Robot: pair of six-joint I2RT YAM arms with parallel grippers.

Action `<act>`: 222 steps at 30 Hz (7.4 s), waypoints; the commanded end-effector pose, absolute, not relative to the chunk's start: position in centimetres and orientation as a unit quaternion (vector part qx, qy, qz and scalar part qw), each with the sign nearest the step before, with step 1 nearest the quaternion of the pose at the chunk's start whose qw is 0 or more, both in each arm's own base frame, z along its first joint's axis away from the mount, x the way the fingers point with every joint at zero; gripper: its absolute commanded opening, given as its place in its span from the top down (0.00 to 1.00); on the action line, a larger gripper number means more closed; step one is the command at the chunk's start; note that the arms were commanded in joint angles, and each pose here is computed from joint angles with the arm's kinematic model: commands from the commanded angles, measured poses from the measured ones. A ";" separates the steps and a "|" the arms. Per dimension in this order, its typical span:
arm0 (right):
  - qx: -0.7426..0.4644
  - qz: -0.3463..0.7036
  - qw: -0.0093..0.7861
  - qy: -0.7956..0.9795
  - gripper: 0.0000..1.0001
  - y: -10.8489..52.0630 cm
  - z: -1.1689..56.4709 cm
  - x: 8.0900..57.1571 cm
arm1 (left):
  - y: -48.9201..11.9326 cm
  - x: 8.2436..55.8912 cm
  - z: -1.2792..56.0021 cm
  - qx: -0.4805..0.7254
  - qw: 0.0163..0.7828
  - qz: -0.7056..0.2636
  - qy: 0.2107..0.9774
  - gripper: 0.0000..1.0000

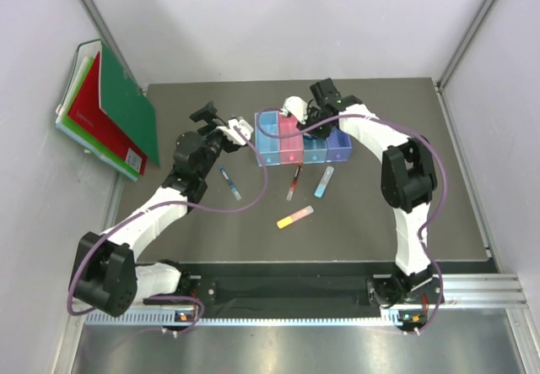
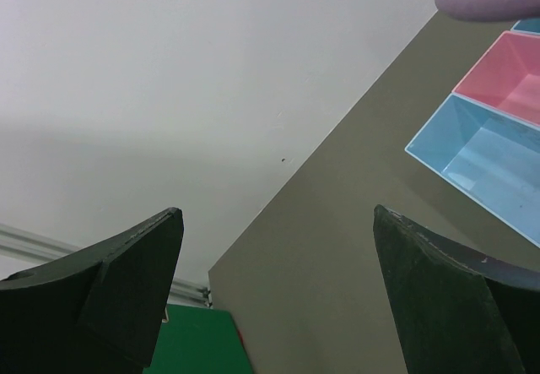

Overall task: Sort the stationery into containers
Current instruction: Place the stationery in the storage box, then pick up the pen from the center of the board, then place the pen in the storage box, then pick up the pen from the center of the board.

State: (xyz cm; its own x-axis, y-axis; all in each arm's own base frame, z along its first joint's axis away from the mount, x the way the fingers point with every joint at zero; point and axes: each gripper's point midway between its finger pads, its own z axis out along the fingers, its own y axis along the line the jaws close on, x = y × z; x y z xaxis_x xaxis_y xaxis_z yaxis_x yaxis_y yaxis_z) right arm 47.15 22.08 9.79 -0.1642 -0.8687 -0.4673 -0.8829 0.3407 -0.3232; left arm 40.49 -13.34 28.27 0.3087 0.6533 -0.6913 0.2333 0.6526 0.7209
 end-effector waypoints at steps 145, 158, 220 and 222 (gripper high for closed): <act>-0.212 -0.212 0.517 0.802 0.32 6.1 28.5 52.9 | -28.4 51.7 22.4 0.084 0.447 -0.443 0.773 1.00; -0.210 -0.205 0.523 0.800 0.32 6.4 28.9 53.0 | -30.7 50.9 16.5 0.089 0.422 -0.431 0.793 1.00; -0.063 -0.159 0.558 0.812 0.27 -2.5 33.0 51.4 | -31.7 35.6 5.2 0.299 0.243 -0.184 0.904 0.41; -0.063 -0.161 0.560 0.811 0.27 -2.8 33.2 51.3 | -31.7 35.5 4.4 0.298 0.232 -0.174 0.909 0.41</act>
